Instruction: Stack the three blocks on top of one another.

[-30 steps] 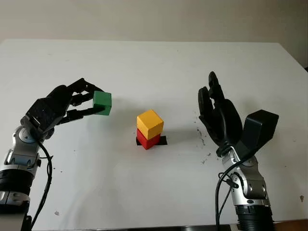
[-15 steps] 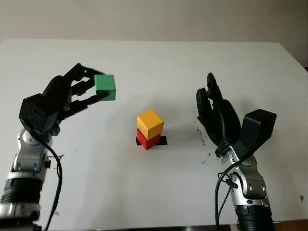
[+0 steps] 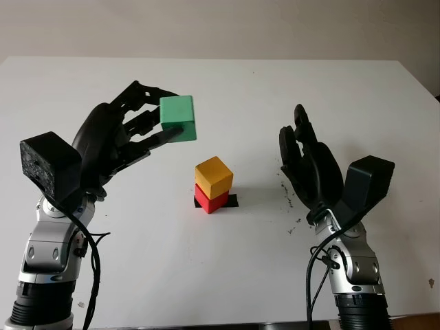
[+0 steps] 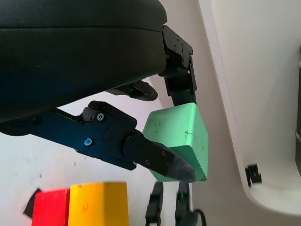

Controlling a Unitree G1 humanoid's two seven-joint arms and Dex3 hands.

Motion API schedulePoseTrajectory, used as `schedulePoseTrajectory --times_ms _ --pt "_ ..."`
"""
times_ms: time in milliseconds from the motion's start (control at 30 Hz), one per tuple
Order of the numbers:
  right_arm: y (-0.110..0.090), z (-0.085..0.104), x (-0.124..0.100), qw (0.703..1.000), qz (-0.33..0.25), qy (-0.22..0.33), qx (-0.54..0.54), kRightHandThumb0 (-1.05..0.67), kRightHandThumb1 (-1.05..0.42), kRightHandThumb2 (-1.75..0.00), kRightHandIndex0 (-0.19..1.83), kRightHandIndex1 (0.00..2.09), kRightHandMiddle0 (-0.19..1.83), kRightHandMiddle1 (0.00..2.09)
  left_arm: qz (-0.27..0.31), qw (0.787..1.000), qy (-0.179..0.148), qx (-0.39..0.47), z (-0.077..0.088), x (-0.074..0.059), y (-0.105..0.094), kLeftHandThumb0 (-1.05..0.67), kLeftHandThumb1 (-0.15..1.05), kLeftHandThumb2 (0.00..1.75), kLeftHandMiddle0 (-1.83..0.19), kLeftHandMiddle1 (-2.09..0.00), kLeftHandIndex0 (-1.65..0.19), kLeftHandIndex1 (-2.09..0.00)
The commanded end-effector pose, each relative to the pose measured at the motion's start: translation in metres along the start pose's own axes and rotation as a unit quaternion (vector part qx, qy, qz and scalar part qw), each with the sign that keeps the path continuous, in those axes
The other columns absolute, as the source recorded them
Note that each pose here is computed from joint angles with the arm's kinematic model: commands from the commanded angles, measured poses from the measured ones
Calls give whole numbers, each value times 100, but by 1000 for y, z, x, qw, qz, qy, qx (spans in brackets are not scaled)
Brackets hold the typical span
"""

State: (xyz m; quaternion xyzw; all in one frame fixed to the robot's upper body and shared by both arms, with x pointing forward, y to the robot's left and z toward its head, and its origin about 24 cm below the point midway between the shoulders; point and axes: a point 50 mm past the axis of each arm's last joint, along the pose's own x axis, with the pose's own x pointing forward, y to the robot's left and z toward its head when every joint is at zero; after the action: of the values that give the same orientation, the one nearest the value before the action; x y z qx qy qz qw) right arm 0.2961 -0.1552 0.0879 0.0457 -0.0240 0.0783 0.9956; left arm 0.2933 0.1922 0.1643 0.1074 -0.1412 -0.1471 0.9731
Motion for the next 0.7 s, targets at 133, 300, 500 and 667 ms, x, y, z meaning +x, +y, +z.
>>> schedulePoseTrajectory --times_ms 133,300,500,667 --pt "3 3 1 1000 -1 -7 6 -58 -105 -54 -19 0 -19 0 -2 999 -35 -9 12 -2 -17 -53 105 8 -45 -6 -42 -138" --pt "3 1 0 1000 -6 -7 2 -57 -105 -55 -19 0 -19 0 -3 999 -35 -16 11 -8 -28 -53 105 8 -42 -4 -43 -135" --pt "2 1 -2 1000 -6 -9 -2 -56 -105 -56 -19 0 -19 0 -8 999 -44 -1 4 -10 -36 -53 105 12 -40 -4 -36 -142" --pt "2 0 -2 1000 -5 -11 0 -57 -105 -56 -19 0 -19 0 17 999 -45 -10 0 -13 -44 -49 105 9 -39 -4 -33 -146"
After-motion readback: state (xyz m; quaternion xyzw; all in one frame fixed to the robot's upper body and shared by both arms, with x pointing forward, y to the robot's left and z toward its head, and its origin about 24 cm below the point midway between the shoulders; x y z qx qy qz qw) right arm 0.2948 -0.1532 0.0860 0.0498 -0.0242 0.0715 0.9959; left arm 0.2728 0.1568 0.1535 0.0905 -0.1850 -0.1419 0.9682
